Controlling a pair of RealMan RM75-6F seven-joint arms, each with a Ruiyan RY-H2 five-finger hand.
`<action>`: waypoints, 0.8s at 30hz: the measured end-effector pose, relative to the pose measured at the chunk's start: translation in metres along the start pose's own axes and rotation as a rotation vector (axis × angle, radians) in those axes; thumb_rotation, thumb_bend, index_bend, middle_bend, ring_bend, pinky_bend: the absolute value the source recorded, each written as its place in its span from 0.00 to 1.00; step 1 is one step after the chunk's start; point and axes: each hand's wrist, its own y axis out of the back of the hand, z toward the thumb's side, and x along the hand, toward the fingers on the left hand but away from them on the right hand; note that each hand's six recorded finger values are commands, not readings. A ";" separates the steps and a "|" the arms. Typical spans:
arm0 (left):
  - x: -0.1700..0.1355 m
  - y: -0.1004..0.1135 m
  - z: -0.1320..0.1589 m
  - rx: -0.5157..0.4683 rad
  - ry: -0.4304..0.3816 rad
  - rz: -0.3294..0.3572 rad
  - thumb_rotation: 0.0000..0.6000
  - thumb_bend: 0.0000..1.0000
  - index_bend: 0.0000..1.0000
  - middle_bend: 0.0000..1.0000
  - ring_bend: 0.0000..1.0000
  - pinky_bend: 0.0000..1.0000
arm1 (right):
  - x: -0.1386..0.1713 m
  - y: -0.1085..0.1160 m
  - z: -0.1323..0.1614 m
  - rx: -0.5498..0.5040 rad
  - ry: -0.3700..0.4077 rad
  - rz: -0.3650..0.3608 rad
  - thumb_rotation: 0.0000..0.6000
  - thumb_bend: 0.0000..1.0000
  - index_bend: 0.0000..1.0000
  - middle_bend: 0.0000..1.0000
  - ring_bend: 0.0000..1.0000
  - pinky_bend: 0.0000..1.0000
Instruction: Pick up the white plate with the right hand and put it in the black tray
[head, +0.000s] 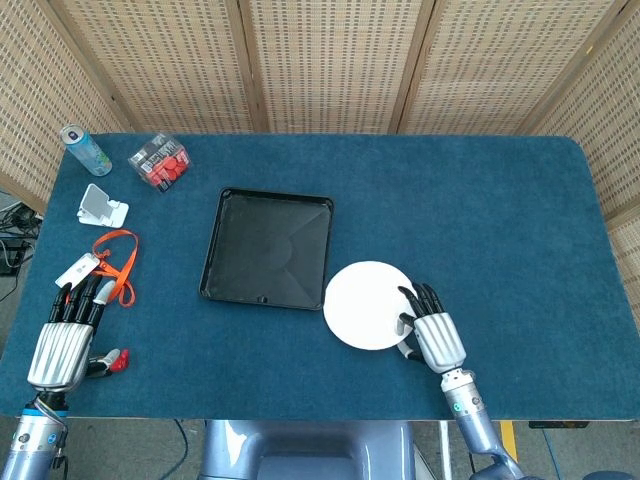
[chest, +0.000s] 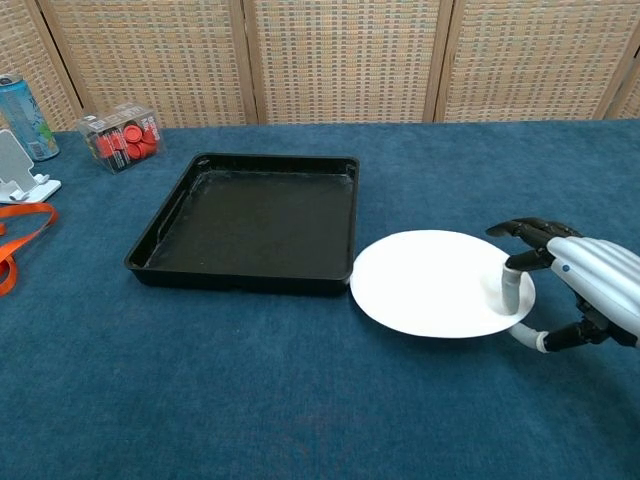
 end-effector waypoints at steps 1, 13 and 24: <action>0.000 0.000 0.000 0.000 0.001 0.000 1.00 0.00 0.00 0.00 0.00 0.00 | 0.000 0.000 0.000 -0.001 0.000 0.000 1.00 0.55 0.66 0.20 0.00 0.00; 0.000 0.000 0.001 0.001 -0.002 -0.001 1.00 0.00 0.00 0.00 0.00 0.00 | 0.001 0.004 -0.002 -0.003 -0.010 -0.014 1.00 0.56 0.66 0.21 0.00 0.00; -0.001 0.000 0.001 0.002 -0.003 -0.002 1.00 0.00 0.00 0.00 0.00 0.00 | -0.001 0.029 -0.015 0.000 -0.038 -0.105 1.00 0.56 0.67 0.22 0.00 0.00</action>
